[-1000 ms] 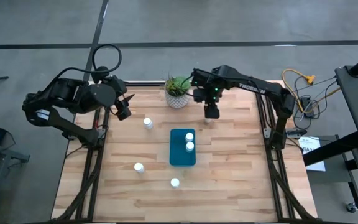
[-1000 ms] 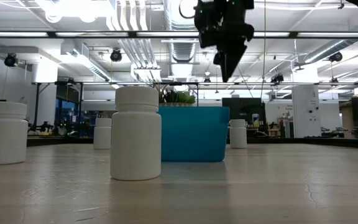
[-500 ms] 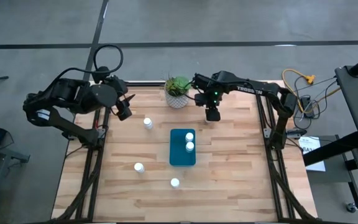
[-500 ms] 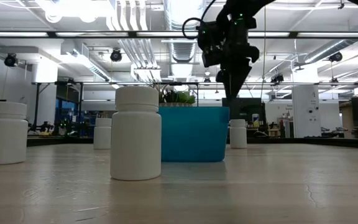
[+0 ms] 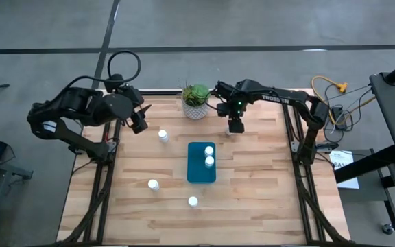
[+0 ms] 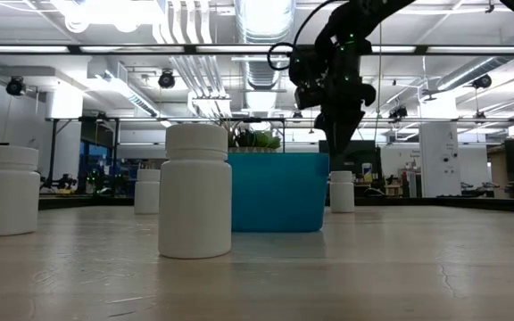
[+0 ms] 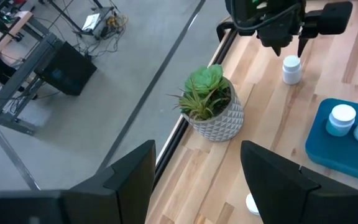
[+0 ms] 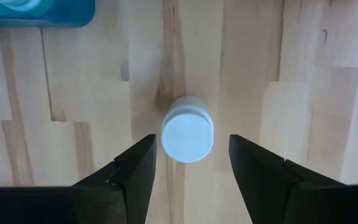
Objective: Pick and place pill bottles into a basket
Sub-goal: Put the white medicine bottle into the blue bin
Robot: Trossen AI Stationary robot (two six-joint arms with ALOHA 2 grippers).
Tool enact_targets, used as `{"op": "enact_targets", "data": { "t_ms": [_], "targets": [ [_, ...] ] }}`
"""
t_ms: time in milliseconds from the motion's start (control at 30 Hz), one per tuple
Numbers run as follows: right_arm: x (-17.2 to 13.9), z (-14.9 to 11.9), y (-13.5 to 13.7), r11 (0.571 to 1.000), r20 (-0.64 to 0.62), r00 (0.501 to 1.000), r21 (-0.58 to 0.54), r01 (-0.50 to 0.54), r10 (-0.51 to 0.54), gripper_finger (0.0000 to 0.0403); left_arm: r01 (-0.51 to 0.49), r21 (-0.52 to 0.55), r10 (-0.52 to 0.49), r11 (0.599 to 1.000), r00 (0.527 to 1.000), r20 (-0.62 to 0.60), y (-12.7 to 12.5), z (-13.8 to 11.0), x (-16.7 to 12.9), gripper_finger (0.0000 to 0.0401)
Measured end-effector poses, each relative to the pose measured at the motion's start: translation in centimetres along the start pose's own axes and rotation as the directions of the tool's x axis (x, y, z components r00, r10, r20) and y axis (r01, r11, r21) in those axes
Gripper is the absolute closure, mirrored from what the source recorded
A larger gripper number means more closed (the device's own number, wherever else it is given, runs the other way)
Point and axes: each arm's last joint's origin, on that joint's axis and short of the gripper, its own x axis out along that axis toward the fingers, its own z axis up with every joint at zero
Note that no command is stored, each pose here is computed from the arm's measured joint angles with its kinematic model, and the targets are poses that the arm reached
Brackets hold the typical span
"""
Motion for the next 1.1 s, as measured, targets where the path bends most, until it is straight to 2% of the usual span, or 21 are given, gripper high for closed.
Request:
{"op": "enact_targets", "data": {
  "t_ms": [333, 1100],
  "targets": [
    [1.7, -0.9, 0.1, 1.000, -0.033, 0.999, 0.003, -0.016, 0.016, 0.0209, -0.001, 0.005, 0.001, 1.000, 1.000, -0.005, -0.2, 0.1, 0.2, 0.0182],
    [3.2, -0.9, 0.0, 1.000, 0.024, 1.000, 0.020, -0.018, 0.017, 0.0209, -0.003, 0.015, 0.003, 1.000, 1.000, -0.016, -0.6, 0.3, 0.6, 0.0182]
  ]
}}
